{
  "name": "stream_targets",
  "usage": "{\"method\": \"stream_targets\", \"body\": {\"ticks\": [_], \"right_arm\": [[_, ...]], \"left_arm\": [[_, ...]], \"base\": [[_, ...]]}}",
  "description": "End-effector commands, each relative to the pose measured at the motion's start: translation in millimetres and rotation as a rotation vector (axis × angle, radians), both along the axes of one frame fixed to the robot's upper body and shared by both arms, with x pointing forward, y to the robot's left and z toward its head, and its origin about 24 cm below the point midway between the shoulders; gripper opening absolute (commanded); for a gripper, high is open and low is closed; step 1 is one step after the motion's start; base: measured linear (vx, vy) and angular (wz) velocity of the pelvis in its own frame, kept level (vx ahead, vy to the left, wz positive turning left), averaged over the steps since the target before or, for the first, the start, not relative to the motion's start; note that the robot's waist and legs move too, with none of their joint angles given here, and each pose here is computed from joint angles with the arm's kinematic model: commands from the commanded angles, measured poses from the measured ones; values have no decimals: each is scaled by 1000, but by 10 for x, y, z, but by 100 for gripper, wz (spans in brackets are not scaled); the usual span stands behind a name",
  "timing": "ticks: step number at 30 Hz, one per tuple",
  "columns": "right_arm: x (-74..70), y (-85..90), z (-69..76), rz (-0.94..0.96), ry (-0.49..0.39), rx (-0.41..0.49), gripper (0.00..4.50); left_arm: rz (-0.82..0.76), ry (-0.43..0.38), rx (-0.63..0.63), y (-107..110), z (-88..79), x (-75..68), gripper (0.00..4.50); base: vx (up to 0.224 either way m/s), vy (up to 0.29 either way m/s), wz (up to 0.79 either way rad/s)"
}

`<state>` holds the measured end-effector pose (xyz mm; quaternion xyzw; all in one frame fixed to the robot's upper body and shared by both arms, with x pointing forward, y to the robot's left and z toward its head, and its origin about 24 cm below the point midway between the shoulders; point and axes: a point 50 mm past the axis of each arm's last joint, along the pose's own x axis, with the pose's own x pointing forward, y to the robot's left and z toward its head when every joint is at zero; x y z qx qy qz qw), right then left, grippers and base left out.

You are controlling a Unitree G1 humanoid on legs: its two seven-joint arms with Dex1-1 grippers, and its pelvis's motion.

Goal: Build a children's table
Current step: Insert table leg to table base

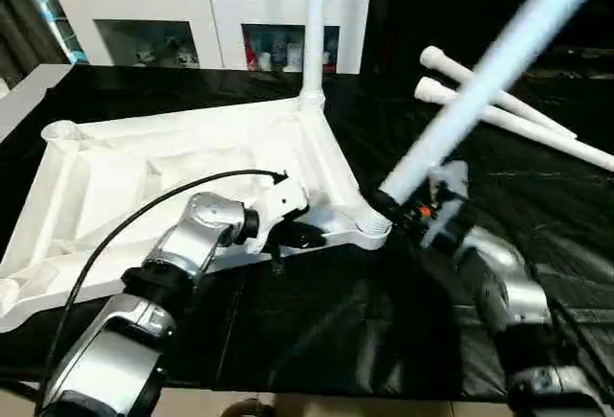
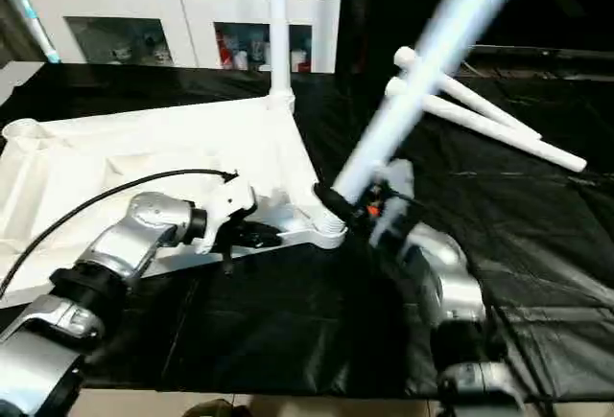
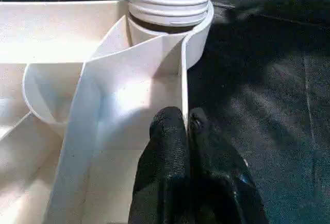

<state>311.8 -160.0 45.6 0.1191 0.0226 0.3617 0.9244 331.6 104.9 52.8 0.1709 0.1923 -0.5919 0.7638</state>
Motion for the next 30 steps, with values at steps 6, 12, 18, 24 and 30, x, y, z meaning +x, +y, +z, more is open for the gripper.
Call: {"method": "stream_targets", "body": {"ticks": [6,12,18,24,30], "right_arm": [[-241,-125,-347,-124,77,-23,193],[-364,-91,-368,-68,-11,-191,193],[-374,-61,-352,49,-52,-303,193],[-294,95,-285,274,-69,-388,193],[-152,178,-207,373,-73,-411,193]], "left_arm": [[96,-114,-87,-1,284,187,0],[103,-115,-86,-1,281,196,0],[110,-115,-86,7,259,191,0],[100,-128,-76,33,256,163,0],[48,-134,-51,65,259,104,0]], "base": [[0,0,0],[0,0,0],[0,0,0],[0,0,0],[0,0,0]]}}
